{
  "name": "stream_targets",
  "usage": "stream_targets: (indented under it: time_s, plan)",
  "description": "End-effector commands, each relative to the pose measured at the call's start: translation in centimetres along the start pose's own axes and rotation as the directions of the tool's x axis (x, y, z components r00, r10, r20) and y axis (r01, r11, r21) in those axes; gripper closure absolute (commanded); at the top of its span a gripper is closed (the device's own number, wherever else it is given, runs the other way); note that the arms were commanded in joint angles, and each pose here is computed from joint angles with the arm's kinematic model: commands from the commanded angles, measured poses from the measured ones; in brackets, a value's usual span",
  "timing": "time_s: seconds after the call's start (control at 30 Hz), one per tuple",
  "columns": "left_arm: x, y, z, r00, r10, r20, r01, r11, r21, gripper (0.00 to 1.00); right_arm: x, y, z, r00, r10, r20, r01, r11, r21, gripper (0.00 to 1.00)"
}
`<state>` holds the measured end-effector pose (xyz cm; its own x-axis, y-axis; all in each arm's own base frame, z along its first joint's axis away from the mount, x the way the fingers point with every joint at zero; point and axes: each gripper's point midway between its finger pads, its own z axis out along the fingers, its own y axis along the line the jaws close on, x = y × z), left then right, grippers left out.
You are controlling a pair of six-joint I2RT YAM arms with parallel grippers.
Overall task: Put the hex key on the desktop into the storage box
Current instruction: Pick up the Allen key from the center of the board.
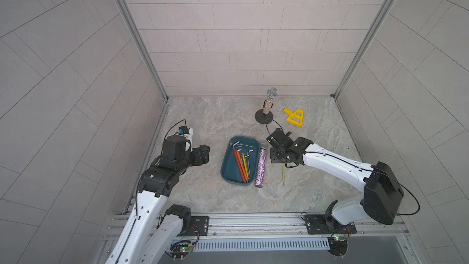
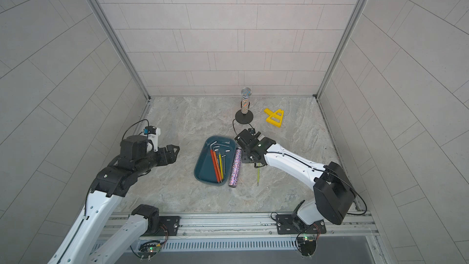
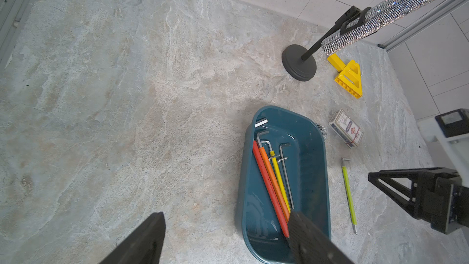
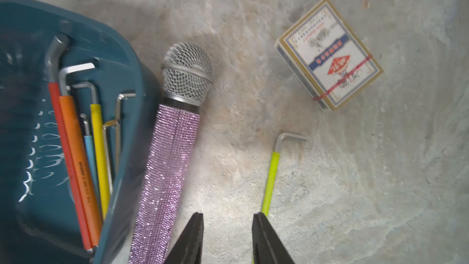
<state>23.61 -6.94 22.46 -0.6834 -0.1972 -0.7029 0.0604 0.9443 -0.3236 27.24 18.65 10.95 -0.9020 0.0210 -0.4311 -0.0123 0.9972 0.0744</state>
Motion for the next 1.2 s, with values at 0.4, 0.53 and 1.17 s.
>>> stream_targets:
  time_s: [0.4,0.53,1.17]
  plan:
    - [0.0,0.1,0.1,1.000,0.008,0.010,-0.008,1.000,0.006,0.16,1.9,-3.4,1.5,0.993,0.078,-0.094,-0.072,0.995,0.066,0.63]
    - [0.0,0.0,0.1,1.000,0.007,0.010,-0.007,1.000,0.008,0.16,3.2,-4.0,2.8,0.979,0.072,-0.193,-0.055,0.995,0.088,0.63]
    - [0.0,0.0,0.1,1.000,0.007,0.011,-0.007,1.000,0.009,0.17,6.8,-4.4,7.2,0.916,0.097,-0.390,-0.050,0.990,0.128,0.69]
